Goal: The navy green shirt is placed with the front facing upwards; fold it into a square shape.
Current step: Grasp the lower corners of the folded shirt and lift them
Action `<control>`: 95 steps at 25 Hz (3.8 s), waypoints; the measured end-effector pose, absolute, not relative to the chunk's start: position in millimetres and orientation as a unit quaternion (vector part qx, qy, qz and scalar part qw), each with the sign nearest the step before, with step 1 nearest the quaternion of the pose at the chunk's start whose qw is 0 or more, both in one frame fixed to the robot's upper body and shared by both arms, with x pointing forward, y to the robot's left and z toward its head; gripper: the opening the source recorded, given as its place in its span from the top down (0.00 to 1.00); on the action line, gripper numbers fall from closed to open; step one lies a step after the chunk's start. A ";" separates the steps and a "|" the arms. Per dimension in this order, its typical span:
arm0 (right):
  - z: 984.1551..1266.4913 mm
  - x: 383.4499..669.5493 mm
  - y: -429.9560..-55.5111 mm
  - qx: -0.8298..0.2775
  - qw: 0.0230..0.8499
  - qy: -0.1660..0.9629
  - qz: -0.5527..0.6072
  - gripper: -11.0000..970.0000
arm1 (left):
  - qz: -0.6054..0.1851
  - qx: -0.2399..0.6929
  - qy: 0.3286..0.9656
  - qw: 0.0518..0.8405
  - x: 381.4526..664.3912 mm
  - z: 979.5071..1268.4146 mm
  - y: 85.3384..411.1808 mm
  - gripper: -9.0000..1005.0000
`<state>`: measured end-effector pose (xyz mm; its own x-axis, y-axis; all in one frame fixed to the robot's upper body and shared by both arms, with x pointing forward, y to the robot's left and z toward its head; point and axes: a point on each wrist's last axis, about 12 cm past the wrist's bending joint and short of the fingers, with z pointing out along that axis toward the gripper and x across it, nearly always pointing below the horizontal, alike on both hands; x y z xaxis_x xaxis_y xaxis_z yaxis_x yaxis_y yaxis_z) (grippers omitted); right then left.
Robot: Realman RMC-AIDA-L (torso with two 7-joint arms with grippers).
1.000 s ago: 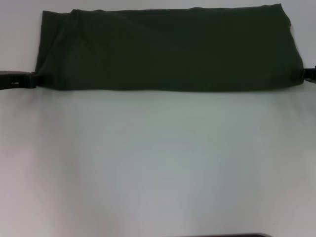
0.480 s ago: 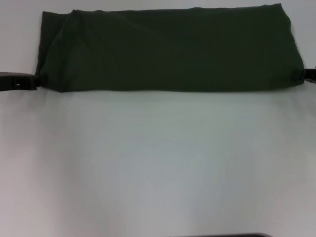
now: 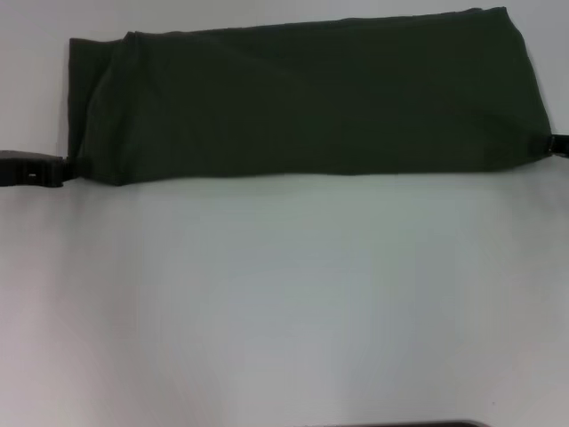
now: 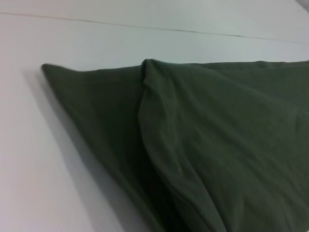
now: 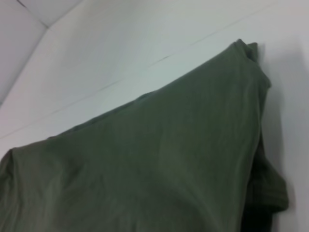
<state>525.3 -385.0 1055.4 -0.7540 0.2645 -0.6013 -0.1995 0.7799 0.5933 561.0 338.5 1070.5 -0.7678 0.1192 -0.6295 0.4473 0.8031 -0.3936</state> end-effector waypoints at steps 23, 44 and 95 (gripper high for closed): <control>1049.8 455.3 -412.9 -0.023 0.331 0.868 0.369 0.98 | -0.402 0.194 0.858 0.255 482.6 1074.4 355.3 0.99; 1038.4 388.9 -426.4 0.000 0.328 0.862 0.387 0.98 | -0.440 0.193 0.845 0.236 442.1 1069.5 368.7 0.98; 1033.5 372.8 -442.8 0.048 0.331 0.873 0.355 0.71 | -0.425 0.172 0.864 0.210 440.5 1064.1 378.0 0.90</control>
